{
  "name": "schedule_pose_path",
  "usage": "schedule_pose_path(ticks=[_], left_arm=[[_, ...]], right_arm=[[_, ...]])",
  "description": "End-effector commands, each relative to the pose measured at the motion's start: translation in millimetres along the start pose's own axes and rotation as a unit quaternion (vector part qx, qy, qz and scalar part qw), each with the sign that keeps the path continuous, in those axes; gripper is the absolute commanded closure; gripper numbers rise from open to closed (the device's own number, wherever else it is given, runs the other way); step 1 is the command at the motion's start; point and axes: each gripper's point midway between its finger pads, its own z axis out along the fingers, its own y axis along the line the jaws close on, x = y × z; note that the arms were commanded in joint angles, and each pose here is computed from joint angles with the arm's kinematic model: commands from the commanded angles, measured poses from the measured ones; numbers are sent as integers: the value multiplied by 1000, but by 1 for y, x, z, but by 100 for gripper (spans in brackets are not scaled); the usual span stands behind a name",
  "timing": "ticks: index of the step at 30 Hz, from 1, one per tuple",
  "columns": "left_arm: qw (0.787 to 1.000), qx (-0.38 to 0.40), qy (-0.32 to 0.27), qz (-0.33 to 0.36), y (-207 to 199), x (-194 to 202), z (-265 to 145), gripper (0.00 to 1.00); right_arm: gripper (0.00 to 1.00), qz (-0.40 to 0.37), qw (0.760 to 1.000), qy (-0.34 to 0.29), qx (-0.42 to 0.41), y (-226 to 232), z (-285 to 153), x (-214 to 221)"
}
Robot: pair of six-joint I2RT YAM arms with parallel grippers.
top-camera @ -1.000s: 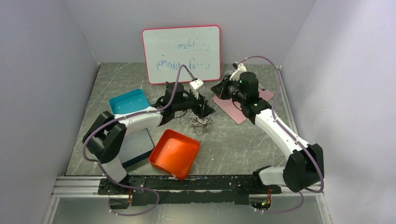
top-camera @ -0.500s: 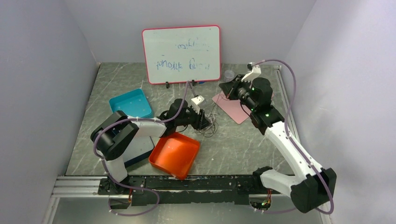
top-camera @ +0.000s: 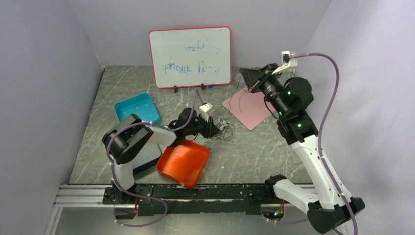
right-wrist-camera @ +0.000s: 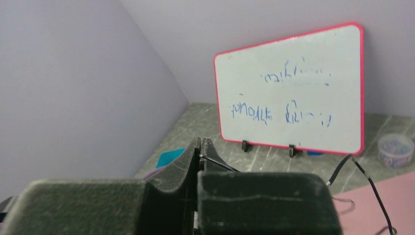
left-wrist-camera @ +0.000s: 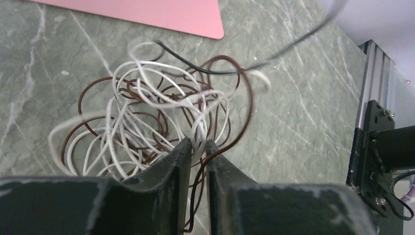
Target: Untangle the cables
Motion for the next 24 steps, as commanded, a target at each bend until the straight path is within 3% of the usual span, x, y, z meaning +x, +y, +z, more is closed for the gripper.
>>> schedule_pose_path(ticks=[1,5,24], left_arm=[[1000,-14,-5,-3,6,8,3,82],[1000,-20,1,-15,9,16,3,88],[998,-54,19,-40,24,40,1,92]], right_arm=[[100,-20,999,-39,-17,17,-13,-35],[100,-44,997,-61,-9,21,-19,-56],[100,-142,971,-190,36,48,-79,-163]])
